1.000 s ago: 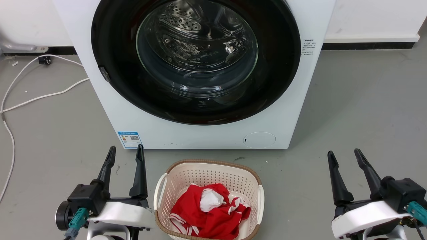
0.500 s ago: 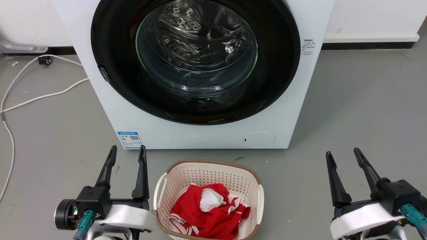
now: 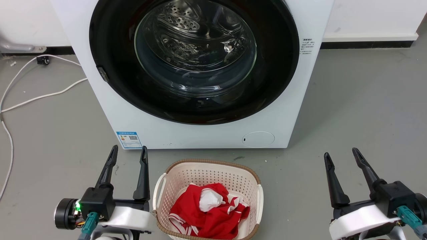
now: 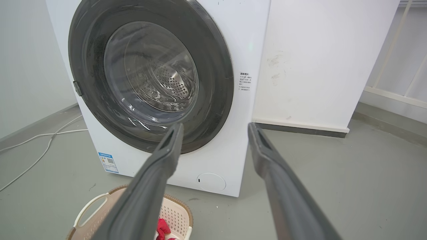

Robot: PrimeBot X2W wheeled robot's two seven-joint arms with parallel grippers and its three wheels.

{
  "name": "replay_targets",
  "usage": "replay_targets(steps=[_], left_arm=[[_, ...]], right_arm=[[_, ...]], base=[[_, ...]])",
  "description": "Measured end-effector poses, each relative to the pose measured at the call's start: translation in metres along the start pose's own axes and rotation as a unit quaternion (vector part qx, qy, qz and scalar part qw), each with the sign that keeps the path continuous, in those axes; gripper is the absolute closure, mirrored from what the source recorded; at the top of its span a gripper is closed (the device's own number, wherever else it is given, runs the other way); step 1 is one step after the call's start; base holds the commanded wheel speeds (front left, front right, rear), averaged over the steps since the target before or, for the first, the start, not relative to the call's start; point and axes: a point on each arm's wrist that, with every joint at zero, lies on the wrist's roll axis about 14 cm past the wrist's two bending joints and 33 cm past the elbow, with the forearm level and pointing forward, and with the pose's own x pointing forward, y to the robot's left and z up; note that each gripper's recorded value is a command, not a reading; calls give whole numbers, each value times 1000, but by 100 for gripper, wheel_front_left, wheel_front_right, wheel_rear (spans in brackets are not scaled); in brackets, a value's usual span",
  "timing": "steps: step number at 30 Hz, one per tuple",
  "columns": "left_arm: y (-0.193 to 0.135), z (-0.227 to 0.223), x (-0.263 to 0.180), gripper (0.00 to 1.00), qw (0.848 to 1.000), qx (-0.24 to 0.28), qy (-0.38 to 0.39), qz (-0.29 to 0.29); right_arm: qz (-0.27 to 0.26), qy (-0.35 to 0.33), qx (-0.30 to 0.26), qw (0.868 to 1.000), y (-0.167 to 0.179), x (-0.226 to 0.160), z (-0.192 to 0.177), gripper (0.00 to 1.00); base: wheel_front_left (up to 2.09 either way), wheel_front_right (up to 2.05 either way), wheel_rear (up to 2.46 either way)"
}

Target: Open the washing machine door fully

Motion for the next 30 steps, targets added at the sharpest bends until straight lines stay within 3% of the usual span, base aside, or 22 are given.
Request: replay_targets(steps=[8, 10, 16, 19, 21, 22, 23, 27, 30], left_arm=[[0, -3, -1, 0, 1000, -5, 5, 1], [0, -4, -1, 0, 1000, -6, 6, 1], [0, -5, 0, 0, 1000, -6, 7, 1], [0, -5, 0, 0, 1000, -6, 7, 1], [1, -5, 0, 0, 1000, -6, 7, 1], [1, -5, 1, 0, 1000, -6, 7, 2], [2, -7, 5, 0, 1000, -6, 8, 4], [4, -9, 16, 0, 1000, -6, 5, 5], [5, -13, 24, 0, 1000, -7, 6, 7]], right_arm=[[-1, 2, 6, 1000, -1, 0, -2, 0], [-3, 4, 19, 1000, -1, 0, -4, 100], [-5, -4, 54, 999, 0, 0, -3, 100], [-8, -18, 129, 991, 1, 2, -1, 100], [-10, -28, 150, 988, 1, 4, 2, 100], [-14, -36, 183, 982, -1, 7, 4, 100], [-20, -61, 242, 968, -5, 17, 13, 100], [-34, -94, 324, 941, -18, 36, 24, 100], [-52, -117, 408, 904, -33, 53, 28, 100]], base=[[0, 0, 0], [0, 0, 0], [0, 0, 0], [0, 0, 0], [0, 0, 0], [0, 0, 0], [0, 0, 0], [0, 0, 0], [0, 0, 0]])
